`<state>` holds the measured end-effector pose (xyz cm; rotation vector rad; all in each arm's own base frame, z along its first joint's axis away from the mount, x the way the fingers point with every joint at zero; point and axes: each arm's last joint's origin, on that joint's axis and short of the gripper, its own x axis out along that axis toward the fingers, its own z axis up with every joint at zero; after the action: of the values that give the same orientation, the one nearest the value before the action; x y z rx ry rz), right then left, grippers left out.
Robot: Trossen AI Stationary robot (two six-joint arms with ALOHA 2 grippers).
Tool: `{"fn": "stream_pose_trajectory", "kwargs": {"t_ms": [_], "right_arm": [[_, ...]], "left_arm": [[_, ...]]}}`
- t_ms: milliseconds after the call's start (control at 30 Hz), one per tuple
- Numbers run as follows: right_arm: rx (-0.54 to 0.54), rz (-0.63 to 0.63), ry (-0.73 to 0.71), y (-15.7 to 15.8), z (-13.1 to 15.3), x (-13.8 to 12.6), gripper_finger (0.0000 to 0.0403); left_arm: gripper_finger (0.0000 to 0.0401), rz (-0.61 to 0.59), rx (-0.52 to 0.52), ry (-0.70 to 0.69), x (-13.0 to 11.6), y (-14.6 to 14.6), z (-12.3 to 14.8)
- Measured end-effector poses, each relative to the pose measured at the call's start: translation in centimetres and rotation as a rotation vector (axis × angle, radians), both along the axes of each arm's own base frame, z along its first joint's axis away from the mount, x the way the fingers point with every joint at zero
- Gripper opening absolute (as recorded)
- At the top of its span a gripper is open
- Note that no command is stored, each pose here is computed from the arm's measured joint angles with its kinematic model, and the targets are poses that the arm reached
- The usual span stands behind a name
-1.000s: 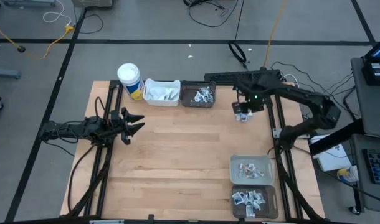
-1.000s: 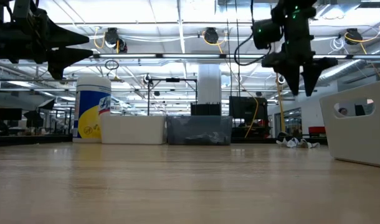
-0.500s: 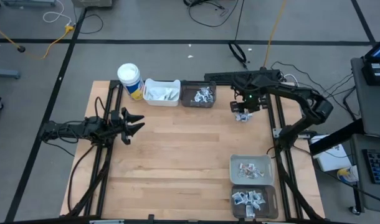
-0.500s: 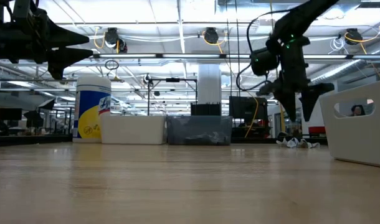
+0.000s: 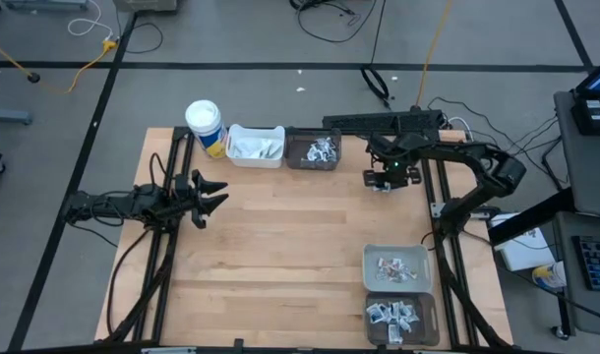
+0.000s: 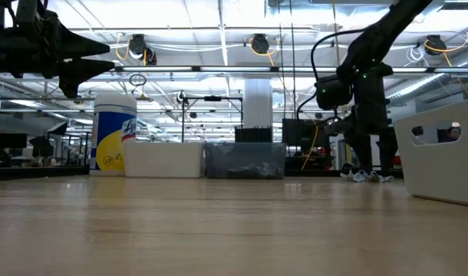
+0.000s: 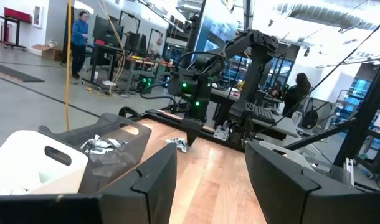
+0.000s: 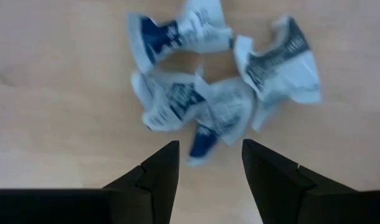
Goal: Pick & Place First Aid Supplies
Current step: Put the blue alcohol pad into the bottom black bin
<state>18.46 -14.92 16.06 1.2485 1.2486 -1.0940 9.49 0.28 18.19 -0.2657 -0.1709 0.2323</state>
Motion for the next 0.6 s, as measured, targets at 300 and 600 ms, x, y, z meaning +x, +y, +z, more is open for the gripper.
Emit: {"fn": "stream_pose_trajectory", "kwargs": {"t_ms": [300,600], "right_arm": [[-0.021,-0.004,-0.043,-0.1,-0.8,0.0,0.0148],[0.0,-0.003,-0.03,0.3,-1.2,-0.4,0.0027]], "left_arm": [[0.0196,0.0,0.0,0.0,0.0,0.0,0.0],[0.0196,0.0,0.0,0.0,0.0,0.0,0.0]]}}
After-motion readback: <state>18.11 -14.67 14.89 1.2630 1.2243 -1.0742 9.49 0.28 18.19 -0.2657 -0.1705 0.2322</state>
